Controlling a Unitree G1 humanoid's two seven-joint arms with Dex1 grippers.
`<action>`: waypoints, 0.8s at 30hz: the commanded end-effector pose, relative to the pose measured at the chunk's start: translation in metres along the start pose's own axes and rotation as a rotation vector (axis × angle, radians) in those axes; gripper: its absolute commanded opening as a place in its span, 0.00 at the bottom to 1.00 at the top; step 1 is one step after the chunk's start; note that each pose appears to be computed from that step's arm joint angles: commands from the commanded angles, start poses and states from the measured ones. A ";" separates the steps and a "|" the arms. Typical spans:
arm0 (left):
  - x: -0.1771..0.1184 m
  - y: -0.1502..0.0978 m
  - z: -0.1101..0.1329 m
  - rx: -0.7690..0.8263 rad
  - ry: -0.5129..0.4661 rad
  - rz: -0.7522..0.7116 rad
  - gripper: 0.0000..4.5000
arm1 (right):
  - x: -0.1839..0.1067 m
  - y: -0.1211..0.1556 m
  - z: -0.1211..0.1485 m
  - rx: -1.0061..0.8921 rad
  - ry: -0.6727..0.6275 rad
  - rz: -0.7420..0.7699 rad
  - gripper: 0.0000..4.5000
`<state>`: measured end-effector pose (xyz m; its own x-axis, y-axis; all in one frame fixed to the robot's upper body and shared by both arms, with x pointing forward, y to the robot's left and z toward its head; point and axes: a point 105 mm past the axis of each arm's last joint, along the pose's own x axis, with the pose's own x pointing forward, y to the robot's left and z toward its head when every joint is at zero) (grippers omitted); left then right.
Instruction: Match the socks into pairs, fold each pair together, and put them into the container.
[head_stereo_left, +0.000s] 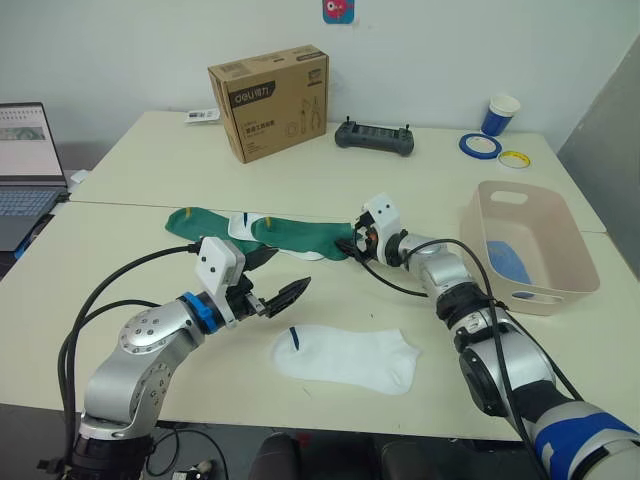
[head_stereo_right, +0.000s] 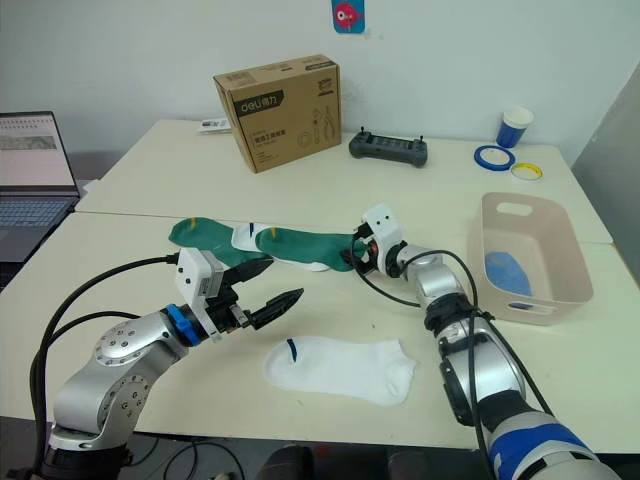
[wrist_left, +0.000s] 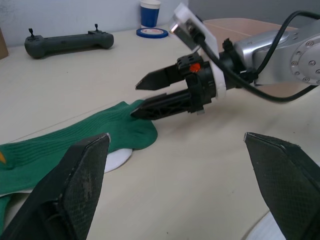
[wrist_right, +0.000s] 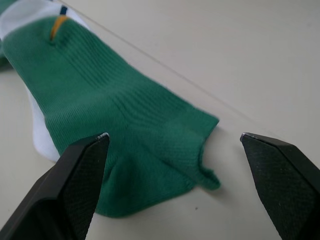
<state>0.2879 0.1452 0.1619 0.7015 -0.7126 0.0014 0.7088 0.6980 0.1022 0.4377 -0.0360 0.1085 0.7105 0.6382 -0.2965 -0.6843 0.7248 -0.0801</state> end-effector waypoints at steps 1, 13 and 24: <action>0.000 -0.002 0.014 0.022 -0.049 0.013 1.00 | 0.002 -0.002 0.021 -0.026 -0.049 0.004 0.94; -0.004 0.004 0.008 0.038 -0.029 0.045 1.00 | -0.009 -0.014 0.017 0.074 -0.094 0.005 0.07; -0.001 0.008 0.005 0.042 -0.004 0.027 1.00 | -0.057 -0.050 0.027 0.088 -0.162 -0.198 0.00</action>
<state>0.2936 0.1510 0.1603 0.7262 -0.6874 -0.0064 0.6841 0.7217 0.1060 0.4369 -0.0924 0.1328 0.8196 0.5413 -0.1879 -0.5536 0.8326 -0.0161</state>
